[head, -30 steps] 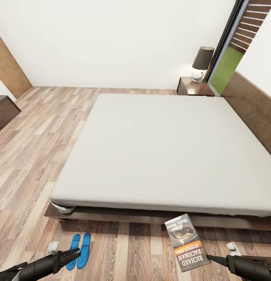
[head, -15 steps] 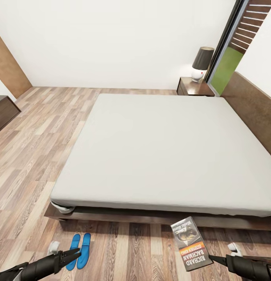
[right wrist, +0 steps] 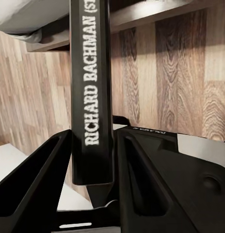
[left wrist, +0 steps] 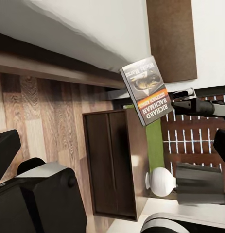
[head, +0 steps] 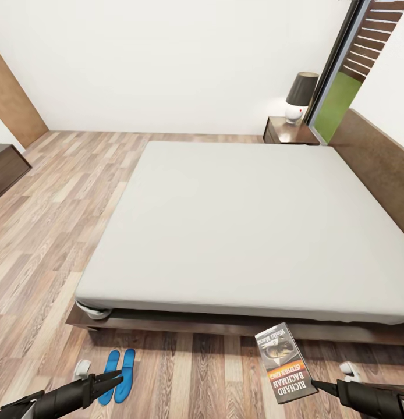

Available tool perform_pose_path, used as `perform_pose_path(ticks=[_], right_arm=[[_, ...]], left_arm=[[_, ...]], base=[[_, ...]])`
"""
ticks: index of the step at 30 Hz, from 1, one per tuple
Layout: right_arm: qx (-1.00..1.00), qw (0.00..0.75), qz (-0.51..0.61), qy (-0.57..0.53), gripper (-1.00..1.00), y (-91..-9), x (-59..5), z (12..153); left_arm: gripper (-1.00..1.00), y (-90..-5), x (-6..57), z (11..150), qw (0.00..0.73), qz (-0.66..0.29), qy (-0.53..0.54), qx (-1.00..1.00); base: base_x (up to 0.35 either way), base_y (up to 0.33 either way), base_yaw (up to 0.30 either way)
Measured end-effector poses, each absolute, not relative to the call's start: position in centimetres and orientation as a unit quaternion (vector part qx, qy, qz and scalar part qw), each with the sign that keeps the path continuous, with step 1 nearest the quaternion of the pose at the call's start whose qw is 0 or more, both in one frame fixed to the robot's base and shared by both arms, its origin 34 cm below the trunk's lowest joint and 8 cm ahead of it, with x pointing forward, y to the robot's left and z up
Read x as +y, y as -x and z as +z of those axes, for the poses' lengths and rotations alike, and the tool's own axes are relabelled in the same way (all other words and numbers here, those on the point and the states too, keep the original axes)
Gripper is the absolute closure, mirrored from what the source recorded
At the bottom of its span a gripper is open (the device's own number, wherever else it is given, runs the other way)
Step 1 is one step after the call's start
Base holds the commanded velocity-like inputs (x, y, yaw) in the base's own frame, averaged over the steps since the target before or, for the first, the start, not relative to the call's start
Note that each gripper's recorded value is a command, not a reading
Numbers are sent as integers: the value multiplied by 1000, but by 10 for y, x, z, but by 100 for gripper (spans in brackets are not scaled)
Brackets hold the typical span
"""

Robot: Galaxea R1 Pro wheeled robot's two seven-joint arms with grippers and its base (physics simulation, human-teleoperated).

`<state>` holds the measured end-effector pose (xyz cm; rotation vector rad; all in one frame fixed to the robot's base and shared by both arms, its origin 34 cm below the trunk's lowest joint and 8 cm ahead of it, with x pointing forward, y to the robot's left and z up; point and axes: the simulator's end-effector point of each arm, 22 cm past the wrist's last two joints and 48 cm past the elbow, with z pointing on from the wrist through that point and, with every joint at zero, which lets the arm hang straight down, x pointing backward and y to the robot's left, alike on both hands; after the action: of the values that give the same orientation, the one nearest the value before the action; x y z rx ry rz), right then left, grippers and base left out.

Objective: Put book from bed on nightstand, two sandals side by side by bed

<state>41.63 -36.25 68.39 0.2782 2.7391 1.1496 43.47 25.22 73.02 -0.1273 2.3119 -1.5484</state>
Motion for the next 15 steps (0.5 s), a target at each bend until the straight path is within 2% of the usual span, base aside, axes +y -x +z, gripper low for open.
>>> perform_pose_path(ticks=[15], right_arm=[[914,91,385,-88,100,-423,-363,691]], left_arm=[[-100,-441,253,736,187,-544,40,817]], base=[[0,0,0]])
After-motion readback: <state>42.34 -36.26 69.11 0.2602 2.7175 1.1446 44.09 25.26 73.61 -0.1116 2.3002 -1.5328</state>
